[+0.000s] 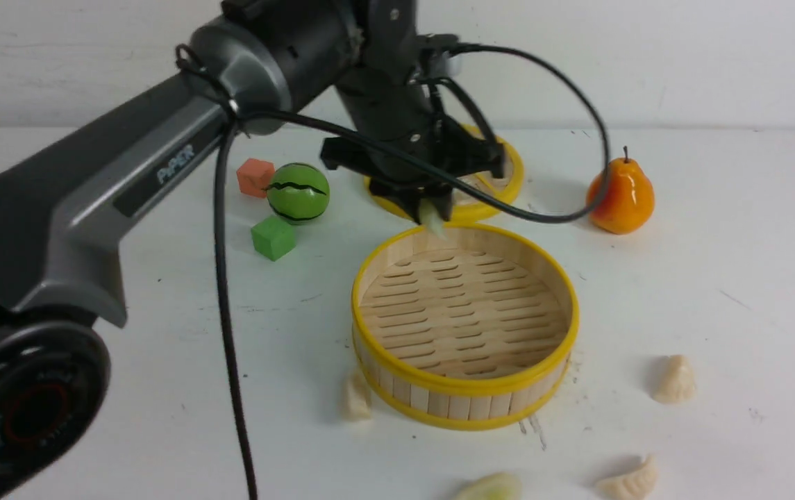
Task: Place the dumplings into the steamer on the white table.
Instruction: 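Place the dumpling into the bamboo steamer basket with the left gripper, then reach for and grasp a dumpling on the table with the left gripper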
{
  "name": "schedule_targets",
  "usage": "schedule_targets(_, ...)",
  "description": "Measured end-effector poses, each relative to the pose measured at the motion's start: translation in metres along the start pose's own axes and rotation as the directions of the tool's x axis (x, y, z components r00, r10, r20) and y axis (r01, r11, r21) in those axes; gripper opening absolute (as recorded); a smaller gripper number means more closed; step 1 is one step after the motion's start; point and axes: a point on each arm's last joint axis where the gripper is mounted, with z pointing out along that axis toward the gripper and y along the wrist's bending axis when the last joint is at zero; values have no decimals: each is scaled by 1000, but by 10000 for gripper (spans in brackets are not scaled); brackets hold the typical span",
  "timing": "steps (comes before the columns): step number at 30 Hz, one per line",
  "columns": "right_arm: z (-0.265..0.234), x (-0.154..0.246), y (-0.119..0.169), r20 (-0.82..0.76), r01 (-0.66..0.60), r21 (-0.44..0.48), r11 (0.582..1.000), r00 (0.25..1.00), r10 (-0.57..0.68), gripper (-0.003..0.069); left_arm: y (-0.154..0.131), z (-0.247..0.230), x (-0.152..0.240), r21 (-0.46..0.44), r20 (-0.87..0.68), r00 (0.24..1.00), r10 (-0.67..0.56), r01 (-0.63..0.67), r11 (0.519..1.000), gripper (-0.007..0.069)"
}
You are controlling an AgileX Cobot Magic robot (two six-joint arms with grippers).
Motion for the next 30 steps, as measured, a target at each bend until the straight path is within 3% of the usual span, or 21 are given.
schedule_targets(6,-13,9,6,58,17,10,1000,998,-18,31,-30,46,11,11,-5,999,51,-51,999,197)
schedule_targets(18,-28,19,12,117,39,29,999,992,-42,33,-25,117,22,-50,14,998,-64,65,997,202)
schedule_targets(24,-28,20,10,111,44,48,998,993,-49,39,-23,126,27,-63,-22,997,-71,70,996,340)
schedule_targets(27,-28,20,10,112,44,49,998,992,-49,43,-25,106,21,-84,-36,997,-70,66,994,435)
schedule_targets(30,-28,19,10,124,44,54,998,991,-50,45,-27,66,10,-89,-33,999,-32,29,996,460)
